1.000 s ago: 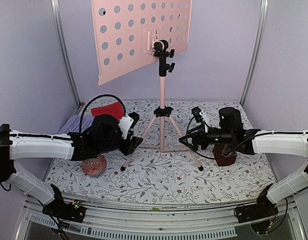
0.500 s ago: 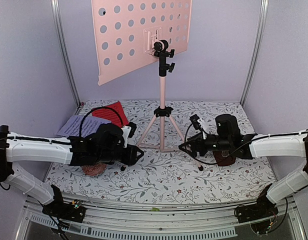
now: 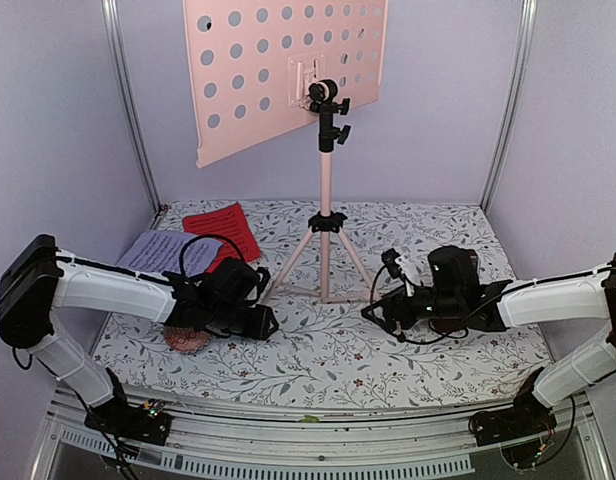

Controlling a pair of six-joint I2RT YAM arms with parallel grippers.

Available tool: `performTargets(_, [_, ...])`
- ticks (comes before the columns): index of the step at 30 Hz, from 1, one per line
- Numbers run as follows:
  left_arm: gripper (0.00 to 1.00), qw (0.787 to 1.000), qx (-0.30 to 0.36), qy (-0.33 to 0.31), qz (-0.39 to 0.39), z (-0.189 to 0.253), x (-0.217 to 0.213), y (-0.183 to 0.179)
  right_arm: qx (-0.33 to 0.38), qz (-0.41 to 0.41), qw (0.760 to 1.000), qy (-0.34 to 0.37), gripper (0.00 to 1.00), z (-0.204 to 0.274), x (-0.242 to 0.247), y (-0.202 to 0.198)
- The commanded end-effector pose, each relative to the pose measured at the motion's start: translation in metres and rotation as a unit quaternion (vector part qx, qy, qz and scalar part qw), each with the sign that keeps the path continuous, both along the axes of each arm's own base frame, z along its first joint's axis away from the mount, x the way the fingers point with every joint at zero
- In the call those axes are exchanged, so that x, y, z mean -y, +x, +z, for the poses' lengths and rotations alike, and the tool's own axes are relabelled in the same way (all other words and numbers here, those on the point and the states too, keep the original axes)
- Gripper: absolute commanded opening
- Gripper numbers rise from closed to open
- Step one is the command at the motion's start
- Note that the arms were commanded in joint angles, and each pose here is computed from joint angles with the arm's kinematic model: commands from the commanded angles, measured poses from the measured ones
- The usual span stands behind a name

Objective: Set up the instrument practice props

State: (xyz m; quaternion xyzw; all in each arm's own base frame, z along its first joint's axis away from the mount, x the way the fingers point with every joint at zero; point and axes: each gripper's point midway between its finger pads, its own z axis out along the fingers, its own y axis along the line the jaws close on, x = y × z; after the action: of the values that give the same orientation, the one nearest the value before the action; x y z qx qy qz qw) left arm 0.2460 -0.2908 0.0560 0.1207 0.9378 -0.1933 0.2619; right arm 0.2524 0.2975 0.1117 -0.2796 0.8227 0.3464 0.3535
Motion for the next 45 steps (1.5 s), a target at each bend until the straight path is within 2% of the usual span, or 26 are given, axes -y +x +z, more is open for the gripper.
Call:
performTargets(1, [0.38,1.0,0.01,0.011,0.015,-0.001,-0.012,0.031,-0.004,-0.007,1.0,0.007,0.75,-0.002,-0.001,-0.007])
performTargets(9, [0.37,0.999,0.025,0.031,0.034,-0.002,-0.031,0.078,-0.017,-0.007,1.0,0.02,0.74,-0.006,-0.012,-0.022])
performTargets(17, [0.37,0.997,0.045,0.037,0.043,0.008,-0.044,0.113,-0.026,0.013,0.999,0.036,0.73,-0.006,-0.046,-0.032])
performTargets(22, [0.37,0.997,0.053,0.036,0.043,0.014,-0.05,0.121,-0.029,0.033,0.998,0.042,0.72,-0.003,-0.072,-0.034])
performTargets(26, [0.39,0.998,0.049,0.01,0.035,0.025,-0.044,0.112,-0.023,0.028,0.998,0.05,0.72,0.007,-0.071,-0.034])
performTargets(32, [0.43,0.995,0.082,-0.045,0.022,0.075,-0.019,0.087,0.002,0.011,0.999,0.047,0.76,0.026,-0.053,-0.035])
performTargets(37, [0.48,0.984,0.147,-0.096,0.024,0.133,0.007,0.074,0.024,0.0,0.998,0.052,0.79,0.046,-0.044,-0.027])
performTargets(41, [0.54,0.959,0.242,-0.141,0.037,0.191,0.024,0.078,0.05,-0.019,0.996,0.069,0.82,0.069,-0.035,-0.014])
performTargets(45, [0.6,0.923,0.342,-0.169,0.054,0.244,0.034,0.089,0.081,-0.037,0.993,0.078,0.85,0.09,-0.028,-0.002])
